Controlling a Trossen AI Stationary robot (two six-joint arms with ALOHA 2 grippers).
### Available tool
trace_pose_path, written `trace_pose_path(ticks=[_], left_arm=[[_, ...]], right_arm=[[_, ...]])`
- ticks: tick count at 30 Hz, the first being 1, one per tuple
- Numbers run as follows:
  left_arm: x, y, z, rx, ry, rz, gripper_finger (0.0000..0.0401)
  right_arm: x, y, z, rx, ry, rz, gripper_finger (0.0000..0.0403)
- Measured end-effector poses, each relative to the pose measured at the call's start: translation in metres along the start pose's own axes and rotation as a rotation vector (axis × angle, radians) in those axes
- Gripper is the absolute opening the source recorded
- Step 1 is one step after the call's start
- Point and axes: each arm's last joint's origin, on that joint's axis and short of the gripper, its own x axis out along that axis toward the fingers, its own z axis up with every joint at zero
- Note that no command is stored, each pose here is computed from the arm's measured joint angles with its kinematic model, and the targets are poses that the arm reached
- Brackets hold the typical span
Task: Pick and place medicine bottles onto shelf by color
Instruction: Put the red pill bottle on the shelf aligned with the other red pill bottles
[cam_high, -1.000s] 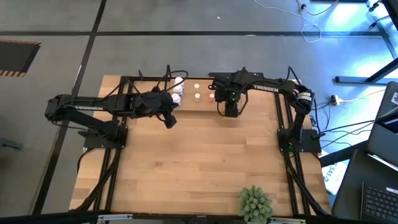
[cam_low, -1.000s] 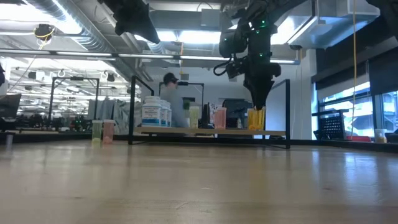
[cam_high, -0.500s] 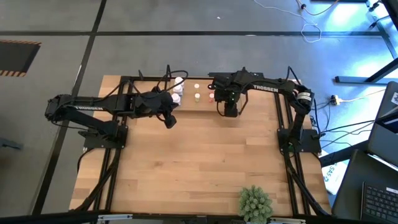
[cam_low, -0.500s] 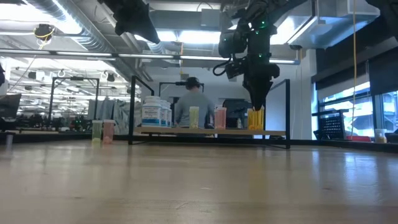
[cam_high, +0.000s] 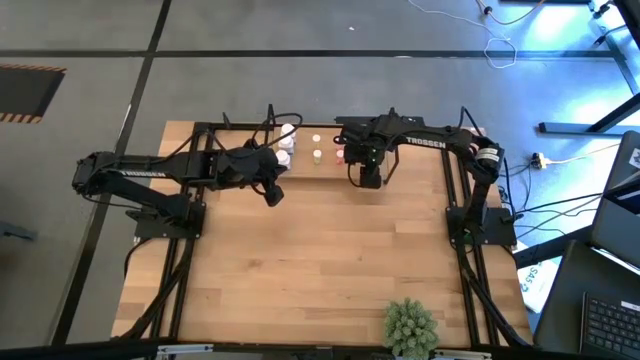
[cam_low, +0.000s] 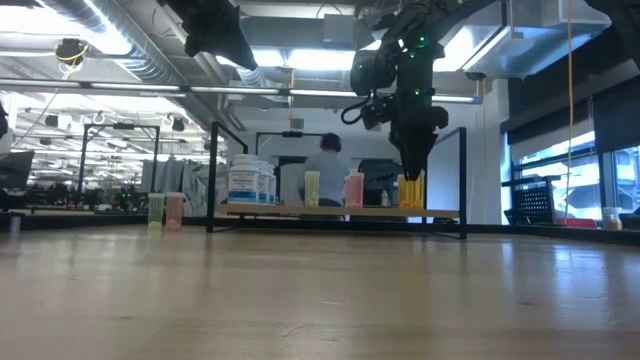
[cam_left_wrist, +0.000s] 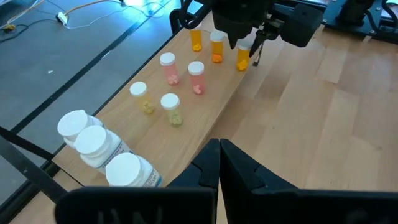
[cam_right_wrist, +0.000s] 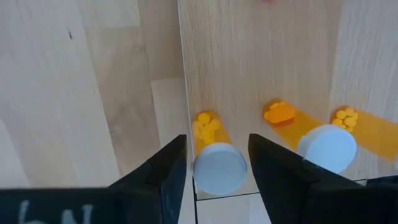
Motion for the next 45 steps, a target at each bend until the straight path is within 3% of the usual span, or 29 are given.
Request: trace_pose_path(ticks=[7,21,27,35,45], left_arm=[[0.000,0.000,0.000,0.000,0.000,0.000,0.0000],[0.000,0.000,0.000,0.000,0.000,-0.001,0.0000],[0.000,0.000,0.000,0.000,0.000,0.000,0.0000],[0.000,0.000,0.000,0.000,0.000,-0.001,0.0000],[0.000,0.000,0.000,0.028,-0.002,0.011,0.0000]], right_arm=[[-0.008,-0.001,0.002,0.006,-0.009,-0.003,0.0173],[-0.053,-0.002,0.013,0.015,-0.075,-0.019,0.0171],[-0.082,0.015,0.018,-0.056,-0.156,-0.039,0.0171],[-0.126,0.036,-0.008,-0.057,-0.329,-0.078,0.0171],[-0.129,0.066,-0.028,-0.083,-0.550,-0.100,0.0171]])
